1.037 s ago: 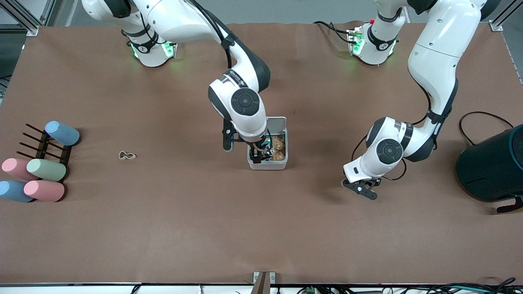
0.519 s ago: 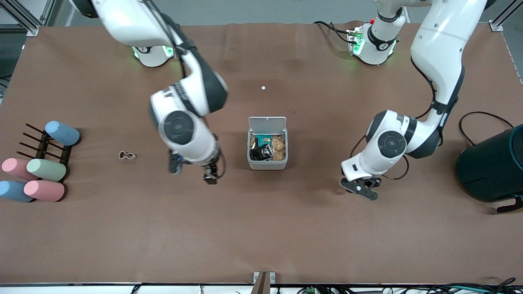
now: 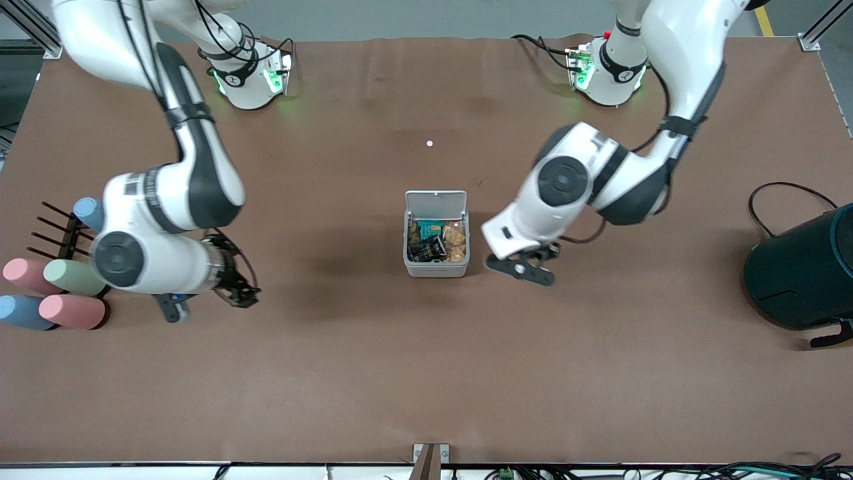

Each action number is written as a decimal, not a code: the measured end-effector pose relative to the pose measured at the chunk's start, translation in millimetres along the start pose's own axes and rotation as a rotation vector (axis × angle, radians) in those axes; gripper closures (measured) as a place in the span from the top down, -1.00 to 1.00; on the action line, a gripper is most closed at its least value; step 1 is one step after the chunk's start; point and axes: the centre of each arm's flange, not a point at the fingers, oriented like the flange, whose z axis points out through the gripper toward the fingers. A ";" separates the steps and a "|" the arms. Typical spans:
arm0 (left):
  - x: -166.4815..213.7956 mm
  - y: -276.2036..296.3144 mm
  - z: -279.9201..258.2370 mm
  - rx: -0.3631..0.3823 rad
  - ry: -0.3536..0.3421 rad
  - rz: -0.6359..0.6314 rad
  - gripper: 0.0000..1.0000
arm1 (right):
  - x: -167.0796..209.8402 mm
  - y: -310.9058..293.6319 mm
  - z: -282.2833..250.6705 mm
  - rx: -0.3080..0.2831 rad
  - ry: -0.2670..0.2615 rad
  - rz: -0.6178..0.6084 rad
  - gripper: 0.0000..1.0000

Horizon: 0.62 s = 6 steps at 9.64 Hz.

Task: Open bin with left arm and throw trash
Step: 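Carry the tape toward the bin while the right gripper reaches the rubber band, then drop the tape into the bin while the right gripper grasps the band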

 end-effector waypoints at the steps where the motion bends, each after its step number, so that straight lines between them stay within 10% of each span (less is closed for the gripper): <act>1: -10.3 30.4 12.6 0.001 -0.019 -0.011 -0.04 | 25.2 31.8 16.3 0.003 -0.011 -0.082 1.00; 6: -14.1 61.0 39.3 -0.005 -0.053 -0.029 -0.04 | 73.4 124.3 126.4 0.051 0.105 -0.379 1.00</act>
